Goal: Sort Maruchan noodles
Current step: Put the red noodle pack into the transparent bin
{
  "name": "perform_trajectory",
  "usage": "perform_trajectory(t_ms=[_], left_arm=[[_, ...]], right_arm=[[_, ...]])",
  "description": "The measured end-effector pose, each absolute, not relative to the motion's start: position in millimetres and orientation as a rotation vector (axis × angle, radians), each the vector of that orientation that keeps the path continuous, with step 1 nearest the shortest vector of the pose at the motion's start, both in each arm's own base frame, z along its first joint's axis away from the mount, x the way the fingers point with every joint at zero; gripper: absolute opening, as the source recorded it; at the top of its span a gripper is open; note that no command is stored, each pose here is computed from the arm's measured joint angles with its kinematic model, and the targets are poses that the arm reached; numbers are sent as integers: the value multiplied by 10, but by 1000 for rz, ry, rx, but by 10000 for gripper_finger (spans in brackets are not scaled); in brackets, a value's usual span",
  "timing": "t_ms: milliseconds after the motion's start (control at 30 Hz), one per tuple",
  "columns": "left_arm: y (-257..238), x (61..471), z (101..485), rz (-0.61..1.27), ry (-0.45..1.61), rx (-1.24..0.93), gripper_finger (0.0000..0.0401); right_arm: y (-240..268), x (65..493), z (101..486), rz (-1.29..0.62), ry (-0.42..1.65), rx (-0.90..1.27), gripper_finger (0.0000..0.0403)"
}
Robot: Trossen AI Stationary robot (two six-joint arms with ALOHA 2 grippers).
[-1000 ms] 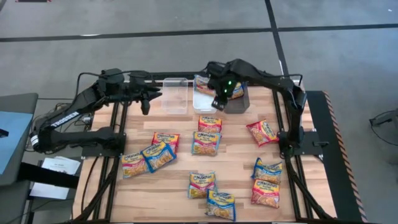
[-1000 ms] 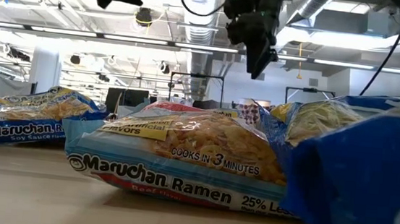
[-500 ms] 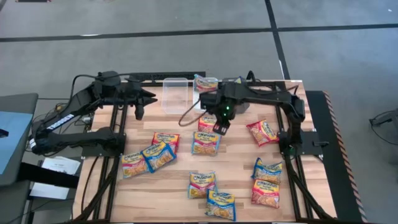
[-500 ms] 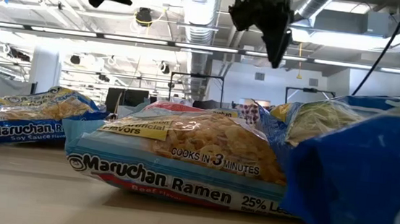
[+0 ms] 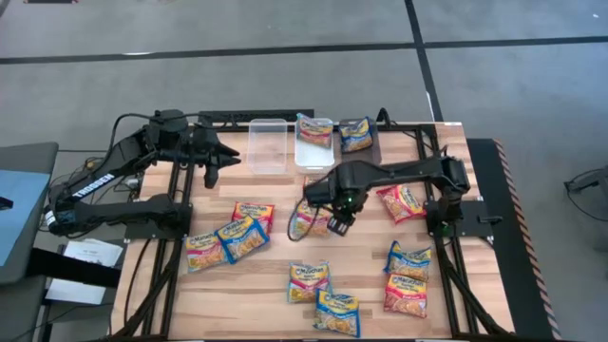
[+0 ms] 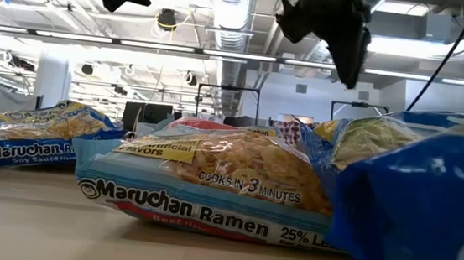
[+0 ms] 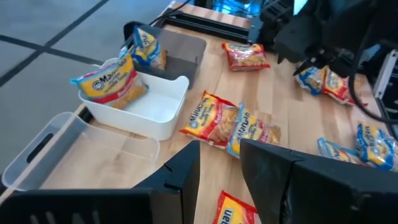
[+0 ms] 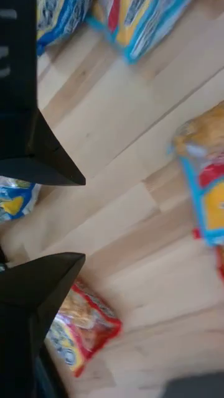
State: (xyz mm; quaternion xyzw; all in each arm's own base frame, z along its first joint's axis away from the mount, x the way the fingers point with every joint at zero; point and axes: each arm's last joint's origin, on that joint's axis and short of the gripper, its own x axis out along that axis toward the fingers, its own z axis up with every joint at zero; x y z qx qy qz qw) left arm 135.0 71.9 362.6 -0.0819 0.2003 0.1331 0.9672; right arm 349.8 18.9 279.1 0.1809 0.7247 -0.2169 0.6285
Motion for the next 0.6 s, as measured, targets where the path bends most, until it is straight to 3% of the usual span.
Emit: perform_trajectory(t_ms=[333, 600], left_arm=[[719, 1350, 3626, 261, 408, -131, 102], [729, 1348, 3627, 294, 410, -123, 102]], right_arm=[[202, 3408, 2578, -518, 1747, 381, 230], [-110, 2980, 2827, -603, 1676, 455, 230]])
